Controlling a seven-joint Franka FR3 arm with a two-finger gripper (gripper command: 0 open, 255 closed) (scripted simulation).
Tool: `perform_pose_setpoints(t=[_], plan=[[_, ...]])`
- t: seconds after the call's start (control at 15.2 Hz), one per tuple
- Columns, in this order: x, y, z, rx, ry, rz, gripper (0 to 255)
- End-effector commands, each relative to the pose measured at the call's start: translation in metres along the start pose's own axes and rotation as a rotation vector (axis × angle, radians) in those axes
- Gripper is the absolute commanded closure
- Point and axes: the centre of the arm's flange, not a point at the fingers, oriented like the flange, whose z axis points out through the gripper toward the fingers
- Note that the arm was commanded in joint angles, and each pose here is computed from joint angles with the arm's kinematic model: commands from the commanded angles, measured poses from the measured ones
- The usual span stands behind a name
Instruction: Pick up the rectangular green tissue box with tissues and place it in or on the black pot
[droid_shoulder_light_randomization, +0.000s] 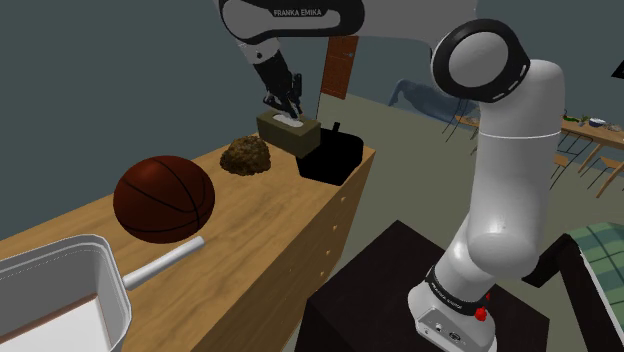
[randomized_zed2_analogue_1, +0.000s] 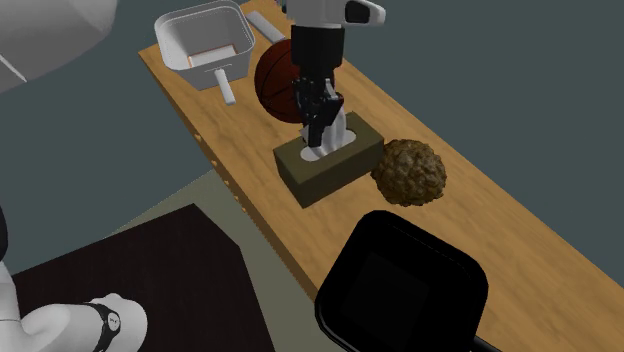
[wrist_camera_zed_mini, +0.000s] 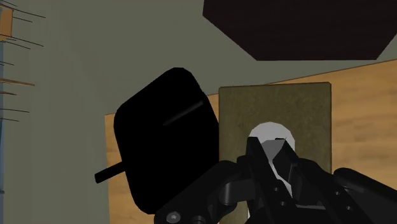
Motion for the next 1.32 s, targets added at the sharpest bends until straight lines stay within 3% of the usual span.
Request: perform_pose_setpoints(t=[0.0, 1.25], plan=[[0.006, 0.025, 0.01, 0.0, 0.001, -0.001, 255], [0.067, 0.255, 0.088, 0.0, 0.001, -0.001, 255]])
